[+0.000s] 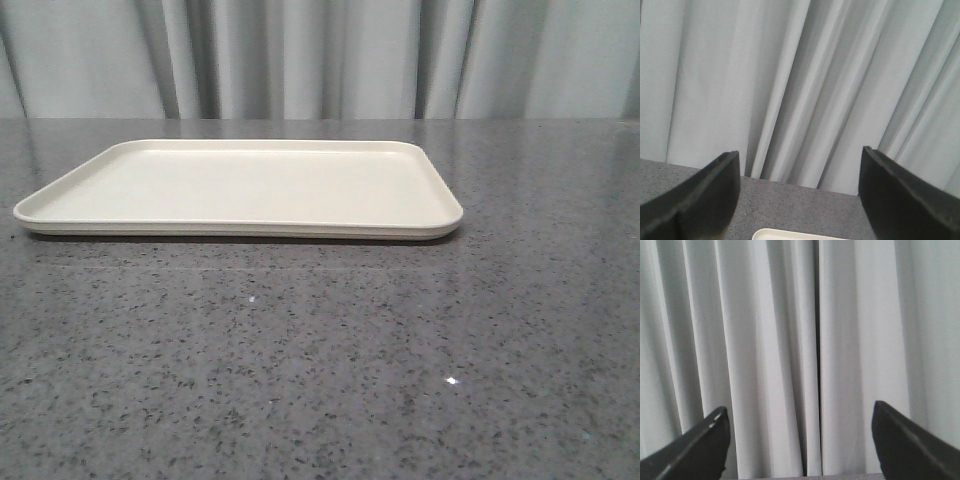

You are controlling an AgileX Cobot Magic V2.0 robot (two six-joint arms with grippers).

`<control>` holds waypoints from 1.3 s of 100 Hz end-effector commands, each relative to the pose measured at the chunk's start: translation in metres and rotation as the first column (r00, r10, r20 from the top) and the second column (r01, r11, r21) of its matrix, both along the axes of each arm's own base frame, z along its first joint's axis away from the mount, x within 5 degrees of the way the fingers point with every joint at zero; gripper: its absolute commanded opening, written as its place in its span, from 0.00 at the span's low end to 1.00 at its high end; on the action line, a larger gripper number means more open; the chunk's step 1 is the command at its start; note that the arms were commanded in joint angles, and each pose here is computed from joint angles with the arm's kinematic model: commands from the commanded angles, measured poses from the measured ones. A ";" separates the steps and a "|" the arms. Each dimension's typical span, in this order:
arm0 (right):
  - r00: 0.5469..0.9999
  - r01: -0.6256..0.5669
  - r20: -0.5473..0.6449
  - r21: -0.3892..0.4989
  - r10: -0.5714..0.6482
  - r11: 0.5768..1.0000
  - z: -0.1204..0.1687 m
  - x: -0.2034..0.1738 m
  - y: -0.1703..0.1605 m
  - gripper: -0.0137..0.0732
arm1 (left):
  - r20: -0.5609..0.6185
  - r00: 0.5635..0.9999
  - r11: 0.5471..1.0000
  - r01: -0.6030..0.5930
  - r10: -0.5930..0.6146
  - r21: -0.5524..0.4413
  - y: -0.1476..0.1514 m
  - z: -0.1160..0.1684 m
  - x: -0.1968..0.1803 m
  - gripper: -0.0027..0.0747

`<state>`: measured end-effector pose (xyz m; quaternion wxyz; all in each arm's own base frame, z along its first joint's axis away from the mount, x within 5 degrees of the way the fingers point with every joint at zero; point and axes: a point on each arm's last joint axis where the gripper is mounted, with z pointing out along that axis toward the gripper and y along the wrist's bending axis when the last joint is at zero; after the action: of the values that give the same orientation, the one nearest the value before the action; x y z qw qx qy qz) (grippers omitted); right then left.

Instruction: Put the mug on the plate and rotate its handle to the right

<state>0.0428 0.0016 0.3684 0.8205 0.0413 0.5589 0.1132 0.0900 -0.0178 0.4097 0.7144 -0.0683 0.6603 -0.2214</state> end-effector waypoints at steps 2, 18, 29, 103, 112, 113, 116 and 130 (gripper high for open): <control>1.000 0.021 0.021 0.007 -0.021 1.000 0.015 0.001 -0.002 0.85 | 0.073 0.997 0.999 -0.024 0.026 -0.023 0.003 0.015 -0.001 0.67; 0.995 0.084 0.047 0.038 -0.086 0.996 0.021 -0.001 -0.008 0.85 | 0.094 0.995 1.000 -0.021 0.023 -0.023 0.002 0.022 -0.004 0.67; 0.992 0.105 0.063 0.049 -0.108 0.993 0.025 -0.003 -0.011 0.85 | 0.076 0.997 1.000 0.008 -0.008 0.002 -0.001 0.032 -0.004 0.66; 0.998 -0.009 0.054 -0.187 0.019 0.982 0.055 0.007 0.009 0.85 | 0.017 1.000 0.981 0.016 -0.020 0.194 -0.004 0.070 0.015 0.60; 0.998 -0.019 0.052 -0.206 0.030 0.978 0.071 0.015 0.011 0.85 | -0.017 1.000 0.972 0.014 -0.010 0.233 -0.004 0.072 0.018 0.60; 0.999 -0.020 0.045 -0.206 0.030 0.978 0.072 0.018 0.011 0.85 | -0.020 1.000 0.971 0.015 -0.010 0.239 -0.004 0.073 0.018 0.60; 0.998 -0.020 0.047 -0.206 0.030 0.978 0.078 0.021 0.012 0.85 | -0.036 0.999 0.966 0.013 -0.004 0.259 -0.003 0.072 0.020 0.60; 0.998 -0.053 0.001 -0.282 0.055 0.958 0.092 0.045 0.018 0.85 | -0.151 0.987 0.946 -0.008 0.060 0.324 0.002 0.060 0.029 0.60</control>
<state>0.0741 0.0171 0.4440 0.8192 -0.0675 0.5645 0.0758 0.1149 -0.0204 0.4628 0.6609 0.0306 0.7408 -0.1164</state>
